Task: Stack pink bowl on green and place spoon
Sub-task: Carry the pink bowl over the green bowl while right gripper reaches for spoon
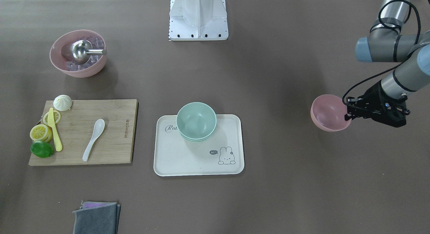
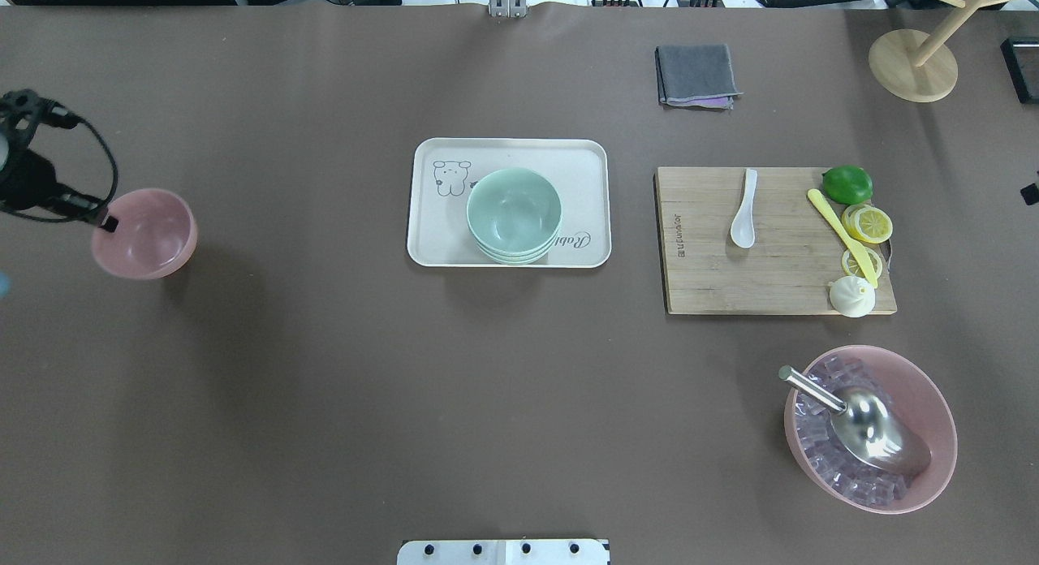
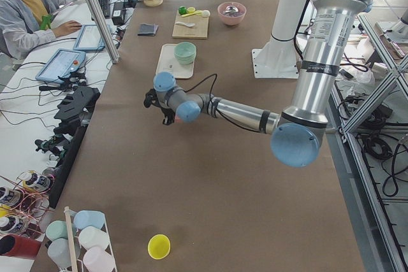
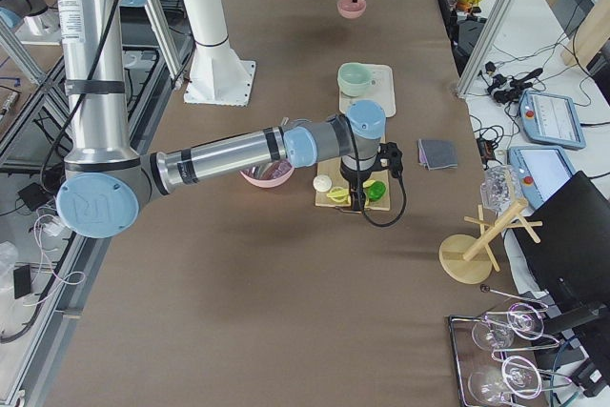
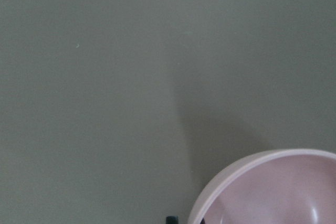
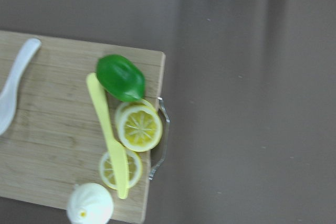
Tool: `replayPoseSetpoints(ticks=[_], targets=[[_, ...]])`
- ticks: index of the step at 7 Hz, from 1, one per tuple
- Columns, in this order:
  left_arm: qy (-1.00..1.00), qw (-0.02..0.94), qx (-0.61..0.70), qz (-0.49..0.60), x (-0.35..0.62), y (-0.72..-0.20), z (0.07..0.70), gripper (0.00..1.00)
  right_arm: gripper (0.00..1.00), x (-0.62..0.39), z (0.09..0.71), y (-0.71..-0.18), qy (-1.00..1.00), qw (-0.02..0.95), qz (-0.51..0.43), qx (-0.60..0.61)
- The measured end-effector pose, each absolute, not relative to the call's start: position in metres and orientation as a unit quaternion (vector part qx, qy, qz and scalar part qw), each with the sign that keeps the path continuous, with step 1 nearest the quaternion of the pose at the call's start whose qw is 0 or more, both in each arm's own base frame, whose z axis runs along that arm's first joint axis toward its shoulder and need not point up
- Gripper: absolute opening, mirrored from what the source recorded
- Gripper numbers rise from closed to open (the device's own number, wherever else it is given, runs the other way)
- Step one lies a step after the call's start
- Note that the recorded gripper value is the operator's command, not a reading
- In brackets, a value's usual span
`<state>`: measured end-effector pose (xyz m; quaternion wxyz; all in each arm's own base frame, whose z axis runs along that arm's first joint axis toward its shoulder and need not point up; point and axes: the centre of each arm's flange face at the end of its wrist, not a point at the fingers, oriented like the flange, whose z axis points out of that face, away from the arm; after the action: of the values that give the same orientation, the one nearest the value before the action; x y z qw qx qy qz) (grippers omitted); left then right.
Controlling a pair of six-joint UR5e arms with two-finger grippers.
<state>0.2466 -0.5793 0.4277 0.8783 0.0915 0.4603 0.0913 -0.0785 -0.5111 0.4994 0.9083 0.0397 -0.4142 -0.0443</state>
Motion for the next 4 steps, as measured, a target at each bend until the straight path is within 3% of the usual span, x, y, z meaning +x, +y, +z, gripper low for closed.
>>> replayPoseSetpoints(ticks=[2, 4], targets=[[0.472, 0.877, 0.073, 0.047, 0.338, -0.591, 0.240, 0.00, 0.94, -0.170, 0.462, -0.510, -0.426, 0.904, 0.009, 0.036], [0.476, 0.877, 0.059, 0.029, 0.436, -0.560, 0.149, 0.00, 0.94, -0.235, 0.447, -0.503, -0.425, 0.904, 0.039, 0.030]])
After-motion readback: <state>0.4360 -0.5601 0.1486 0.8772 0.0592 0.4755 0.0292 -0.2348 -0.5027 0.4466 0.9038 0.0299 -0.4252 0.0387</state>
